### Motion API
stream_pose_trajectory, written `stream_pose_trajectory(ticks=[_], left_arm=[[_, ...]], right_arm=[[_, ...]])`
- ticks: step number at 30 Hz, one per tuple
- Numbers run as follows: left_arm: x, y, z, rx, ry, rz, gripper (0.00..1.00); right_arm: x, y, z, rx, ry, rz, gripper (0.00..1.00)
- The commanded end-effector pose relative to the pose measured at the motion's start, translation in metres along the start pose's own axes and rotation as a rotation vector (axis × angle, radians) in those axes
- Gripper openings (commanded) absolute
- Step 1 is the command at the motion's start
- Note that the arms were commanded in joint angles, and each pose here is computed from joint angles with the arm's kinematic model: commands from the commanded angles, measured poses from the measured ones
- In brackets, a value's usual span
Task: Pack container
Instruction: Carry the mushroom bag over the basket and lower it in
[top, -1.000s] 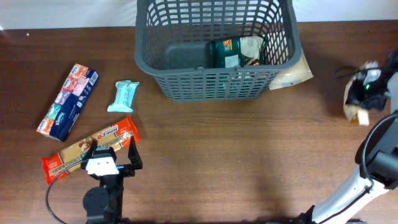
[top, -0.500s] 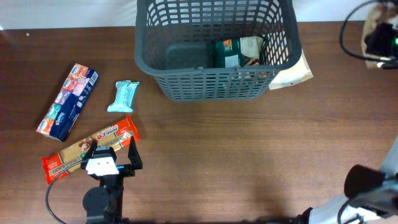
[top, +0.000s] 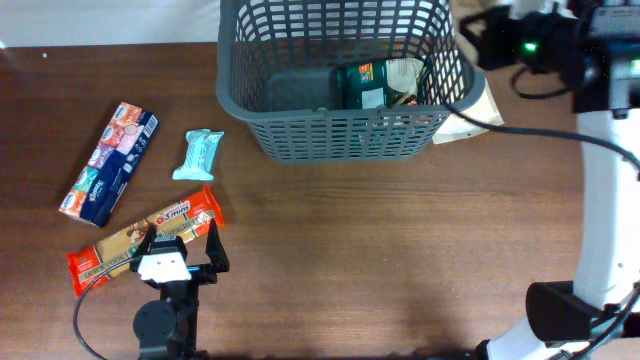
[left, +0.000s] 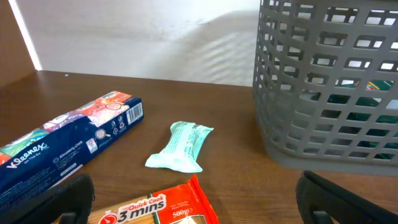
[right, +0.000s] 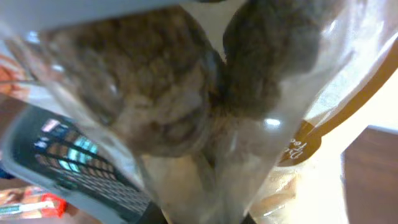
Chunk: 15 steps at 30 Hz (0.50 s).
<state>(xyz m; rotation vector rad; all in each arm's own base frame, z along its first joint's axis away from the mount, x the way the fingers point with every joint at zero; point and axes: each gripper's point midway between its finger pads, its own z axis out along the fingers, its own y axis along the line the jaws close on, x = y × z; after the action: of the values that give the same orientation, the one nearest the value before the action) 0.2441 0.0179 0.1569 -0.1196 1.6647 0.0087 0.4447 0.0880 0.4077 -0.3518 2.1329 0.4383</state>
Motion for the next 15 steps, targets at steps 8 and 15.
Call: stream_pose_trajectory(ticks=[8,15], left_arm=[[0.001,-0.002,0.0,0.013,-0.003,0.016,0.99],[0.001,-0.002,0.0,0.013,-0.003,0.016,0.99]], right_arm=[[0.007,0.06,0.057,-0.152,0.048,-0.052,0.03],[0.032,0.063,0.101,-0.177,0.141,-0.04,0.04]])
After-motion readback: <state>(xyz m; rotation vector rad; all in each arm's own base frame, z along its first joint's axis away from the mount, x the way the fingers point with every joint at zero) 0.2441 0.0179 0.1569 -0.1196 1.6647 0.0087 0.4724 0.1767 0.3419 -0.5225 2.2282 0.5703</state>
